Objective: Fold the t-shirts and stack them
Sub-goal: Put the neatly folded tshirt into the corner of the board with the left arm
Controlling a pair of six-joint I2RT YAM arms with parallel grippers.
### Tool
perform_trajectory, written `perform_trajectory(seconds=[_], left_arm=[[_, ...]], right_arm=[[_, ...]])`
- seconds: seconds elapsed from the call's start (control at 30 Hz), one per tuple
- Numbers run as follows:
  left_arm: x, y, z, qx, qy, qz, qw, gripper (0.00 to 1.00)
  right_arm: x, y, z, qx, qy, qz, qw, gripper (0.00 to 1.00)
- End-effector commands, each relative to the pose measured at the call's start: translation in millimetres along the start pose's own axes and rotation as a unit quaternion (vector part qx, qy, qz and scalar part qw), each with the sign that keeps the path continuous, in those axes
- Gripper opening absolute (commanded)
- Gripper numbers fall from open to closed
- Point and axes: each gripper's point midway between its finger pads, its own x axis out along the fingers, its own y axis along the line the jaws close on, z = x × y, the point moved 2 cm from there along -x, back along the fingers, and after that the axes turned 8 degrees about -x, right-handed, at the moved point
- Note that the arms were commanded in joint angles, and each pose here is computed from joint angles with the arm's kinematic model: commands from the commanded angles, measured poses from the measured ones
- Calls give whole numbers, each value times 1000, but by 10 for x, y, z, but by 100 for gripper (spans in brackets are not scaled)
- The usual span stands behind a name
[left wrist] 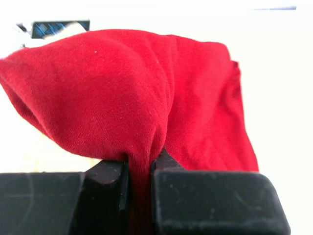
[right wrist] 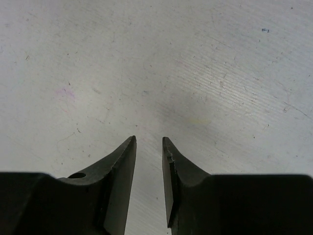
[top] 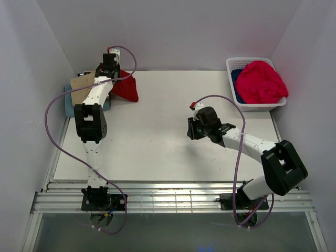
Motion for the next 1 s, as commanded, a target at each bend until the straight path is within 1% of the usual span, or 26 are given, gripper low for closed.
perform_trajectory(seconds=[0.0,0.27,0.33,0.4,0.43,0.5,0.6,0.8,0.97], left_arm=[[-186,23,508,10,-57,-15,998,0],[-236,242,833,-3,-94,-20,995,0],[-226,353,858,-8,-96,-13,995,0],[-234,353,869,-11,-97,-18,995,0],[-209,625,872,-22,-98,-1,995,0],[-210,723,885,-30,-100,1,995,0],[-243,982,946,-46,-108,8,993,0],[-290,1286,976,-67,-114,15,991,0],[-287,1545,913,-85,-110,24,990,0]], right_arm=[[13,74,138,3,-24,19,1000,34],[97,105,97,-1,-11,24,1000,34],[127,103,66,-1,-5,24,1000,34],[156,112,30,0,2,25,1000,34],[168,118,12,-1,4,26,1000,34],[192,131,-35,-3,12,28,1000,34],[219,140,-51,-7,16,30,999,34],[276,184,-56,-11,23,37,999,34],[337,224,-80,-15,30,40,999,34]])
